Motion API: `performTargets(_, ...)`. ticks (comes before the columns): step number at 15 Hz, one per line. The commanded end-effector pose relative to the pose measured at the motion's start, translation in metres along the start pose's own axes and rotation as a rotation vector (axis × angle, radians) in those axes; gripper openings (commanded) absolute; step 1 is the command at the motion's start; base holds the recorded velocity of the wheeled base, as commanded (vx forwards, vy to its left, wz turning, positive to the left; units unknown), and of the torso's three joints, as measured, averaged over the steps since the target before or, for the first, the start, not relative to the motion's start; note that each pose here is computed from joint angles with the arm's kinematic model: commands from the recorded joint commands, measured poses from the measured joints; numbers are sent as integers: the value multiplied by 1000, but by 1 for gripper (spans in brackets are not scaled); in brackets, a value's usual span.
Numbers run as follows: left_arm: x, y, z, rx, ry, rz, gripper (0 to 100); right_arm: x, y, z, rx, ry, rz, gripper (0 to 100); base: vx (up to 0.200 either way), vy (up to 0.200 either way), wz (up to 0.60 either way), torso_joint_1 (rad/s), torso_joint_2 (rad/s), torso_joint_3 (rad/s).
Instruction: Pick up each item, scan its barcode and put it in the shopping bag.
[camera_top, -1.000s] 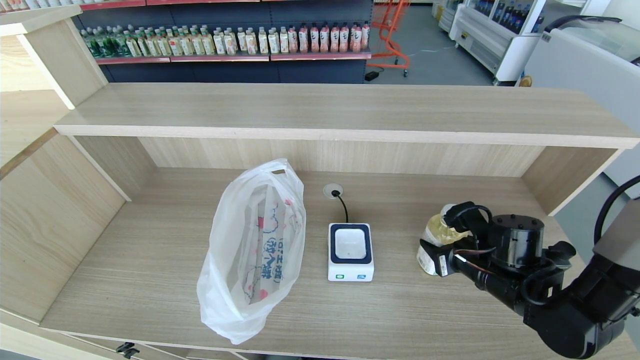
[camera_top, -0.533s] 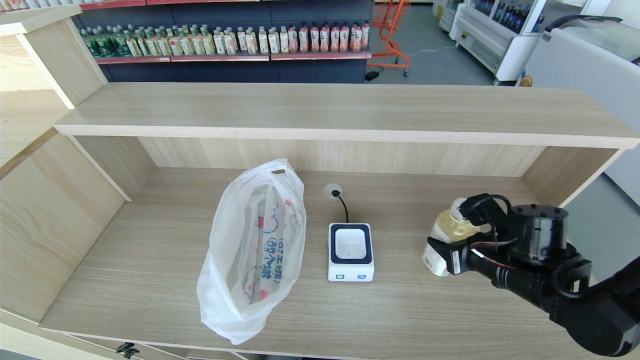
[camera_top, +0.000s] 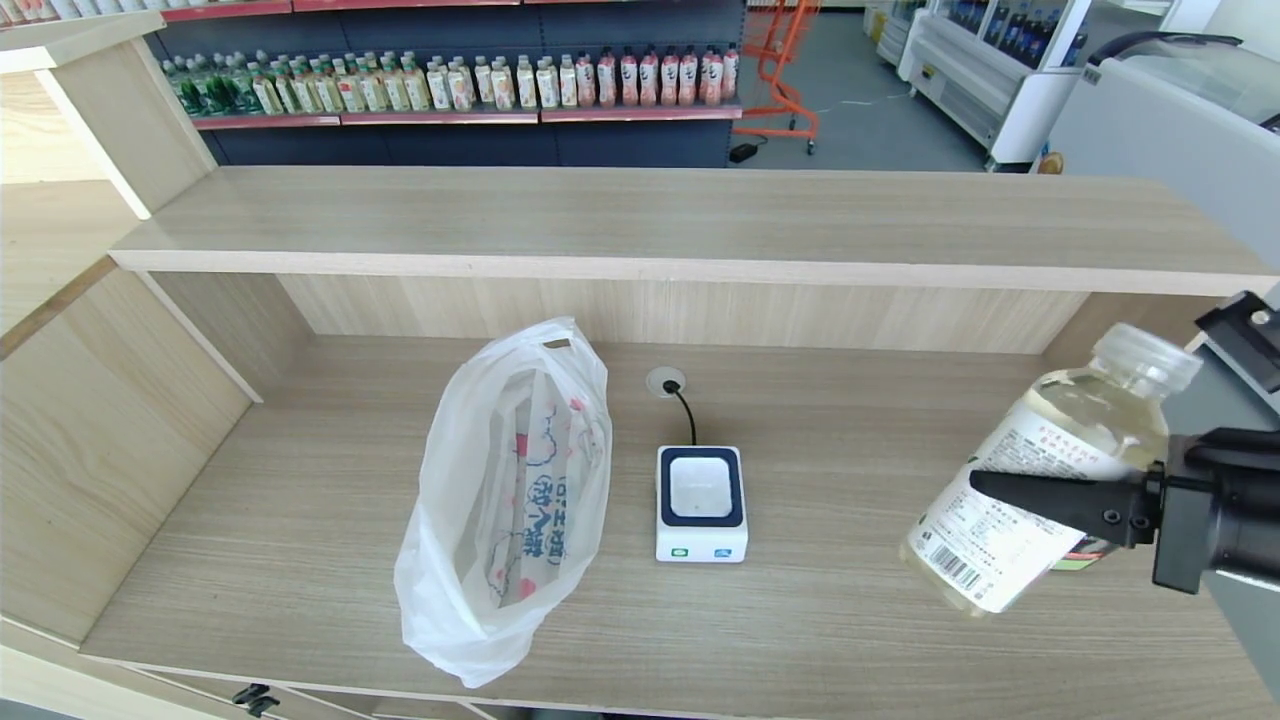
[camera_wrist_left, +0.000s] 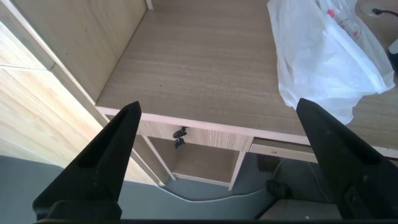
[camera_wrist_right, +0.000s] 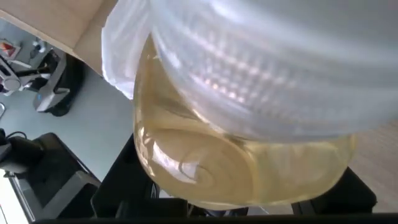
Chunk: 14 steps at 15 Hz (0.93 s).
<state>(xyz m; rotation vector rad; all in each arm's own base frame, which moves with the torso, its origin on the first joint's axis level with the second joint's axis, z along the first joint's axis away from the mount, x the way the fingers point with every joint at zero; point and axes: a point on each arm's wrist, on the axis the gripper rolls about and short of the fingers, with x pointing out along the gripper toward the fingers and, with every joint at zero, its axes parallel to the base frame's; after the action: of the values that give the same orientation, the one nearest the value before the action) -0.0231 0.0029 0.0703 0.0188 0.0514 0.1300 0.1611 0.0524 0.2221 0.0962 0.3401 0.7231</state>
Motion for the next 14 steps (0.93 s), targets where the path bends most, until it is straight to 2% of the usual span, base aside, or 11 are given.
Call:
performTargets(1, 0, 0, 0, 0, 0, 0, 100, -3, 16, 19, -45, -58, 69, 0, 0, 0, 0, 0, 0, 0)
performTargets(3, 0, 0, 0, 0, 0, 0, 100, -1, 18, 18, 36, -50, 75, 0, 0, 0, 0, 0, 0, 0)
performTargets(4, 0, 0, 0, 0, 0, 1, 100, -1, 28, 14, 106, -34, 126, 0, 0, 0, 0, 0, 0, 0)
performTargets(6, 0, 0, 0, 0, 0, 0, 100, -1, 33, 15, 162, -26, 172, 0, 0, 0, 0, 0, 0, 0)
performTargets(9, 0, 0, 0, 0, 0, 0, 100, 3, 36, 14, 151, 29, 411, 0, 0, 0, 0, 0, 0, 0)
performTargets(14, 0, 0, 0, 0, 0, 0, 100, 24, 29, 1, 99, 99, 438, 0, 0, 0, 0, 0, 0, 0)
